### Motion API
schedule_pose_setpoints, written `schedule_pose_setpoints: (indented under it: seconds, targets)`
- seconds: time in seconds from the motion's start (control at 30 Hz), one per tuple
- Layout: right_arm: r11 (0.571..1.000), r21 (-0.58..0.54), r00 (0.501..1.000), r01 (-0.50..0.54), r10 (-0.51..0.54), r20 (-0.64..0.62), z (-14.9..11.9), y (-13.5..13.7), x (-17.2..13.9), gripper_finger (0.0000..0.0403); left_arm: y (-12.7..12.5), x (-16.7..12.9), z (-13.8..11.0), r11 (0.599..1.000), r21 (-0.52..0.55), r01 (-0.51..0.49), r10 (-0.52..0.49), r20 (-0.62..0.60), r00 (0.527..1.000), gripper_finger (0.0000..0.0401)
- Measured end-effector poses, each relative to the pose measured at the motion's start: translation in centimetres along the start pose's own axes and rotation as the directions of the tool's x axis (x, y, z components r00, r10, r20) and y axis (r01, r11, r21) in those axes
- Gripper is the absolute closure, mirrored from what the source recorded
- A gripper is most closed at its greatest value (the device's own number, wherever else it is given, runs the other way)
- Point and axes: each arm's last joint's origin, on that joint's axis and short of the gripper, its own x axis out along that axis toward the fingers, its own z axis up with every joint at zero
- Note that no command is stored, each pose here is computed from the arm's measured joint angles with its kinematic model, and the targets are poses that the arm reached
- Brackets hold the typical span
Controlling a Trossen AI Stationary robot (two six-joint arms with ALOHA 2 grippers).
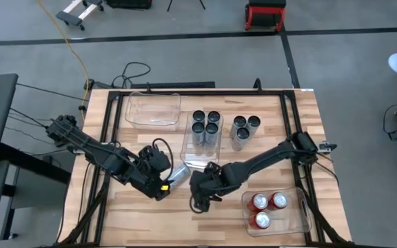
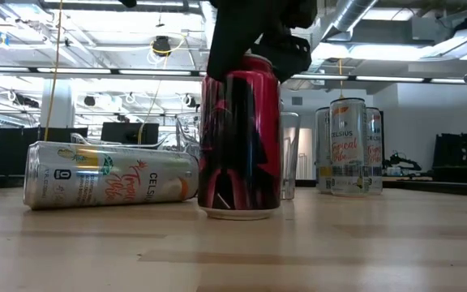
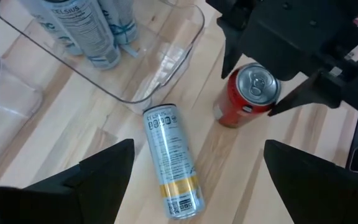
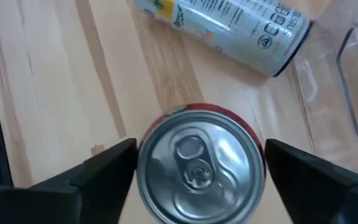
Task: Sort soda cans
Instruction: Put the red soda can into the bottom transparent bin
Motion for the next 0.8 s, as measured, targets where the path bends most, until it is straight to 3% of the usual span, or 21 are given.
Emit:
schedule_pose_setpoints:
  seconds: [0.23, 0.47, 0.8]
  targets:
    - [1.000, 0.006, 0.999, -0.017, 0.018, -0.038, 0.2, -0.4, 0.3, 0.0142, 0.0, 0.0, 0.0, 1.000, -0.020, -0.001, 0.001, 0.001, 1.000, 0.0047]
    - [0.999, -0.042, 1.000, 0.001, -0.002, -0.015, -0.8, 0.3, -2.6, 0.0142, 0.1, 0.0, -0.1, 1.000, -0.008, -0.012, 0.011, -0.006, 1.000, 0.0047]
    - [0.991, 0.009, 0.989, -0.136, 0.135, 0.064, -2.9, 0.8, -13.5, 0.0142, 0.5, 0.0, -0.1, 0.997, 0.002, -0.071, 0.071, 0.022, 0.997, 0.0047]
